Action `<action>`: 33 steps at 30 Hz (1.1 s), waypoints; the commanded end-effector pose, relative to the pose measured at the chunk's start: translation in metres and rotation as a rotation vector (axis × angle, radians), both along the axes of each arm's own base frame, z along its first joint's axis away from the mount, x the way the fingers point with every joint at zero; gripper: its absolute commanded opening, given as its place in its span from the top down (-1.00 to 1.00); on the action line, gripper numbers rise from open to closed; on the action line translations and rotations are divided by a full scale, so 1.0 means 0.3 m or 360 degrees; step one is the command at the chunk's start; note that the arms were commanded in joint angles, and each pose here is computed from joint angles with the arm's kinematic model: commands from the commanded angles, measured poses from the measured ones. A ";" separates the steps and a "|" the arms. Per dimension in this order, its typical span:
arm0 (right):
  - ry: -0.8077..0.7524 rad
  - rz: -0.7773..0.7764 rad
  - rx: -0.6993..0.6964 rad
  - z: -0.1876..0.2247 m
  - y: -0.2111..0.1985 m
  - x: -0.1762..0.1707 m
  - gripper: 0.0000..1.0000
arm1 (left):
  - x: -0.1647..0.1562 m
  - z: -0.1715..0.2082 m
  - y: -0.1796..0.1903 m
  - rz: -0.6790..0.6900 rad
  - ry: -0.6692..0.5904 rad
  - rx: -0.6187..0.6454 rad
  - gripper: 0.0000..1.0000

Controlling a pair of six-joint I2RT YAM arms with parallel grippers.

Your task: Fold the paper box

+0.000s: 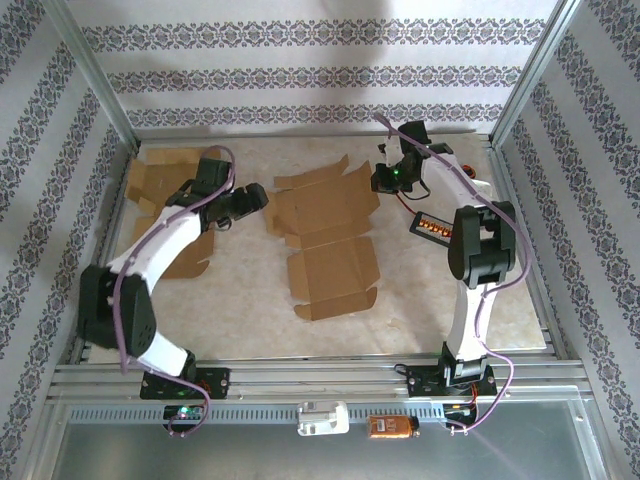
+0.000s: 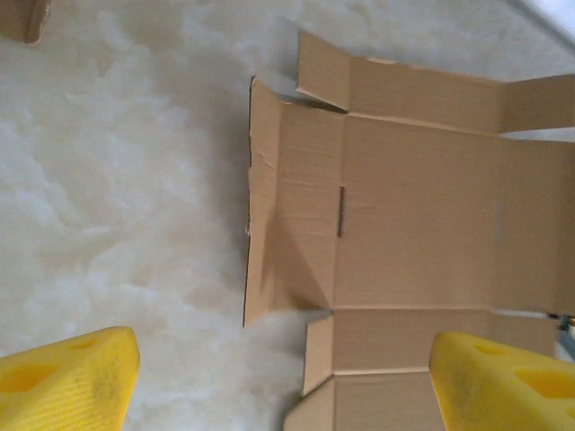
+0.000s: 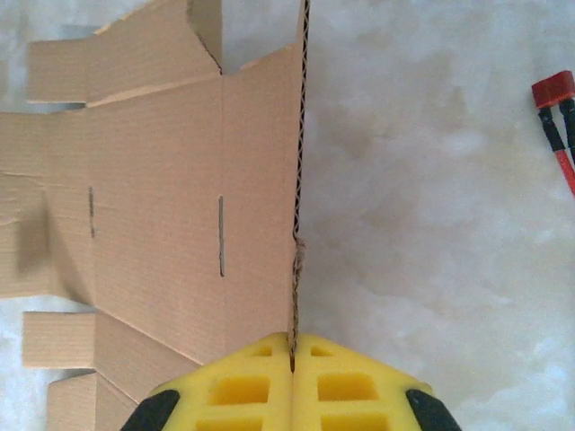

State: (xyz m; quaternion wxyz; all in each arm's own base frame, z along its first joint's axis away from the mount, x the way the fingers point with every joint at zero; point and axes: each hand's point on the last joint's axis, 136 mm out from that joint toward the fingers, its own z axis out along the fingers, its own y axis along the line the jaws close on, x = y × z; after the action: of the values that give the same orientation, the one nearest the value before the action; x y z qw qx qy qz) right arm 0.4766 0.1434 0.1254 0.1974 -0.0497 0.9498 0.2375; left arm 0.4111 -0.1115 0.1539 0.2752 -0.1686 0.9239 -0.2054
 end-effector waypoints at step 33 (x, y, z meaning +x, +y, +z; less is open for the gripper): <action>-0.1214 0.0965 -0.0527 0.438 0.149 -0.056 -0.42 | 0.227 0.113 -0.222 -0.1031 -0.1256 0.0223 1.00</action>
State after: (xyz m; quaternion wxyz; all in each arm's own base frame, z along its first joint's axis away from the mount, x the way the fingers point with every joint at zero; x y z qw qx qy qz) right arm 0.4670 0.1691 0.2616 0.4194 -0.2696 0.8532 0.1532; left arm 0.4667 -0.1699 0.1461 0.4351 0.1477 0.8409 -0.2858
